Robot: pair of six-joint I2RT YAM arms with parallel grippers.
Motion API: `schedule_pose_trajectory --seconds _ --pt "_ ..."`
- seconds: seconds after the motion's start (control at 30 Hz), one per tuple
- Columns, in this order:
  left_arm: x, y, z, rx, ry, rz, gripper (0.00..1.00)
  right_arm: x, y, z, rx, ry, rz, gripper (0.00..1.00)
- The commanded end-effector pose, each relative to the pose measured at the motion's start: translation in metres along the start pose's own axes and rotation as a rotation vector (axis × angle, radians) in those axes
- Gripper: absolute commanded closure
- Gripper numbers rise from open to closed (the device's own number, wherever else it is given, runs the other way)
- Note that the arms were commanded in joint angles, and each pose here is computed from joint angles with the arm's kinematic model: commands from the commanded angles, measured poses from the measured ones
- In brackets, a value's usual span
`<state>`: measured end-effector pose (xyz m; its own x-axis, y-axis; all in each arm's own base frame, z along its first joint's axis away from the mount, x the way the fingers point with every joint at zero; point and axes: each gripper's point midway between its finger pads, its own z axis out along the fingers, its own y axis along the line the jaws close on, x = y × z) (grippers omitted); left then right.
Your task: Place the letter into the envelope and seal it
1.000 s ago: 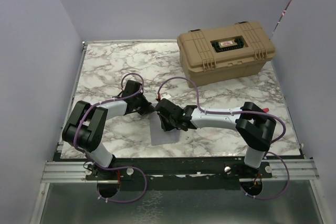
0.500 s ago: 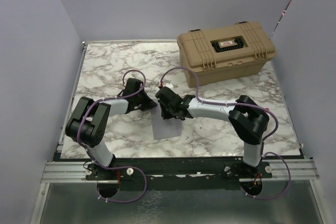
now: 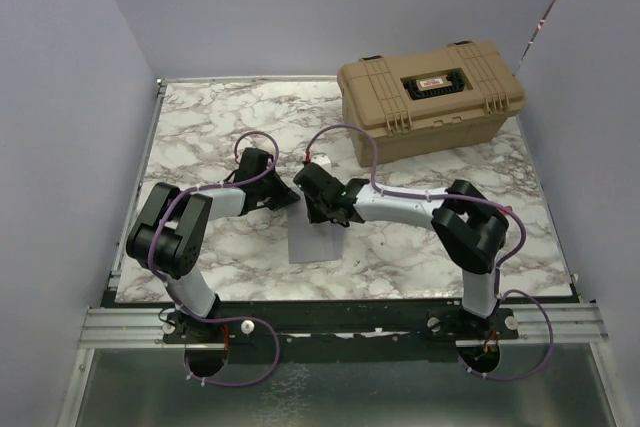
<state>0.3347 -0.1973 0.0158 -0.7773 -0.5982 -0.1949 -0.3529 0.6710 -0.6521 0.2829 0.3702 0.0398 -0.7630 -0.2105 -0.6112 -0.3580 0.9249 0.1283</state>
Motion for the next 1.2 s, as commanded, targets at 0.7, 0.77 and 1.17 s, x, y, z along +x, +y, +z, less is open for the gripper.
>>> schedule_pose_trajectory --seconds 0.7,0.77,1.17 --pt "0.04 0.126 -0.003 -0.447 0.083 -0.012 1.0 0.01 -0.033 0.013 0.134 0.11 0.004 1.0" --pt "0.039 0.127 -0.003 -0.45 0.078 -0.011 1.0 0.004 -0.028 0.014 0.13 0.112 0.006 1.0" --pt "0.037 0.127 0.0 -0.462 0.068 -0.033 1.0 0.055 0.001 -0.019 0.01 0.176 -0.058 1.0"
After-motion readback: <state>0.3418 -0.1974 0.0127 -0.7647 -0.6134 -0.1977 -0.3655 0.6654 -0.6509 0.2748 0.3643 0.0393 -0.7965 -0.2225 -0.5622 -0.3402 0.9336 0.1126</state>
